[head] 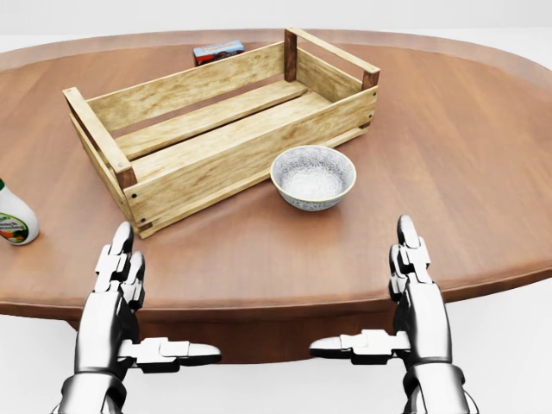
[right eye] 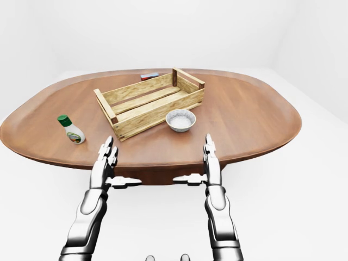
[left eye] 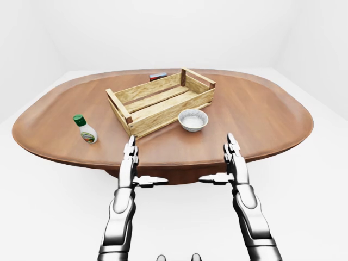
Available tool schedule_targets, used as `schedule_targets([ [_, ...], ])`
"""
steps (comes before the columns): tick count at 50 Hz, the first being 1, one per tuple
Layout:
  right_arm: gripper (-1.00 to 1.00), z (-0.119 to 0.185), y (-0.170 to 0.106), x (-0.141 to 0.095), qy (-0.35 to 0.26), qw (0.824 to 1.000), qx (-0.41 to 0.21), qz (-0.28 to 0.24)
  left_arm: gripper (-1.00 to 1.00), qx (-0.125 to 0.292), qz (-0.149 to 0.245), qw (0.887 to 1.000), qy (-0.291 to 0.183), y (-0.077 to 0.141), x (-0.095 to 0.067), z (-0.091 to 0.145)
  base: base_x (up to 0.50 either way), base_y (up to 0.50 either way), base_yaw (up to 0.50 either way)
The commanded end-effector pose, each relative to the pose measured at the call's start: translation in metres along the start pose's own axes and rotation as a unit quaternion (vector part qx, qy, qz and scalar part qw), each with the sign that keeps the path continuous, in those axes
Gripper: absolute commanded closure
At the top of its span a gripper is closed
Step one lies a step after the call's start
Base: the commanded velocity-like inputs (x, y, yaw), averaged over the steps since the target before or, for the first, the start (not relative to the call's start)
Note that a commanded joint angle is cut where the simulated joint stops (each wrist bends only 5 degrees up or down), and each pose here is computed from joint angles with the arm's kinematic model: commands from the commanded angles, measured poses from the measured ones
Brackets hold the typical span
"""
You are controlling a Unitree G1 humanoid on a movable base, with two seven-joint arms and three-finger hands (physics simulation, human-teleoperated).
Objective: Pick up the salad dressing and put it in the tray.
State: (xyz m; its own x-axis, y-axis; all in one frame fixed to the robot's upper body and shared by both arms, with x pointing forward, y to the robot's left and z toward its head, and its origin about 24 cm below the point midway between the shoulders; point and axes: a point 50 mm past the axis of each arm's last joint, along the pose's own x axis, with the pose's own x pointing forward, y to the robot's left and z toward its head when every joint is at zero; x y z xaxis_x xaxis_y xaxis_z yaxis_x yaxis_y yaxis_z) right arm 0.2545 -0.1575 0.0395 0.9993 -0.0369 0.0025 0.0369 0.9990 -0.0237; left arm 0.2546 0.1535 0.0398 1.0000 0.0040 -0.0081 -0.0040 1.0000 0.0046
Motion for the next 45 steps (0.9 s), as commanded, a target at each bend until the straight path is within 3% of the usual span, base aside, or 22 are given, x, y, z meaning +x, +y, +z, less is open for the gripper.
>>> schedule_targets([
  [1,-1.00,-0.006,-0.022,0.001,-0.007,0.997,-0.049,-0.064,-1.00,0.003,0.008,1.000,0.010,0.009,0.002,-0.002,0.00,0.00,0.00],
  [7,-1.00,0.006,-0.028,-0.005,-0.019,0.998,-0.021,-0.051,-1.00,0.002,0.013,1.000,0.001,0.015,0.002,0.009,0.00,0.00,0.00],
  [12,-1.00,0.030,-0.041,-0.014,-0.034,0.997,-0.025,-0.059,-1.00,0.001,0.032,0.999,-0.036,0.030,0.003,0.030,0.00,0.00,0.00],
  [15,-1.00,0.052,-0.051,-0.020,-0.078,0.994,-0.037,-0.074,-1.00,0.001,0.044,0.997,-0.068,0.039,0.003,0.045,0.00,0.00,0.00],
  [23,-1.00,0.117,-0.086,-0.055,-0.207,0.964,-0.098,-0.137,-1.00,0.006,0.080,0.988,-0.132,0.066,0.000,0.077,0.00,0.00,0.00],
  [30,-1.00,0.143,-0.088,-0.070,-0.260,0.946,-0.136,-0.140,-1.00,0.010,0.092,0.985,-0.149,0.075,-0.002,0.086,0.00,0.00,0.00],
  [34,-1.00,0.165,-0.090,-0.085,-0.308,0.927,-0.163,-0.141,-1.00,0.018,0.104,0.980,-0.167,0.084,-0.006,0.096,0.00,0.00,0.00],
  [41,-1.00,0.178,-0.094,-0.098,-0.336,0.911,-0.184,-0.150,-1.00,0.026,0.151,0.957,-0.247,0.114,-0.023,0.135,0.00,0.00,0.00],
  [42,-1.00,0.183,-0.094,-0.102,-0.347,0.906,-0.190,-0.151,-1.00,0.027,0.166,0.948,-0.271,0.124,-0.030,0.147,0.00,0.00,0.00],
  [45,-1.00,0.188,-0.098,-0.109,-0.361,0.898,-0.194,-0.158,-1.00,0.030,0.185,0.937,-0.295,0.136,-0.040,0.159,0.00,0.00,0.00],
])
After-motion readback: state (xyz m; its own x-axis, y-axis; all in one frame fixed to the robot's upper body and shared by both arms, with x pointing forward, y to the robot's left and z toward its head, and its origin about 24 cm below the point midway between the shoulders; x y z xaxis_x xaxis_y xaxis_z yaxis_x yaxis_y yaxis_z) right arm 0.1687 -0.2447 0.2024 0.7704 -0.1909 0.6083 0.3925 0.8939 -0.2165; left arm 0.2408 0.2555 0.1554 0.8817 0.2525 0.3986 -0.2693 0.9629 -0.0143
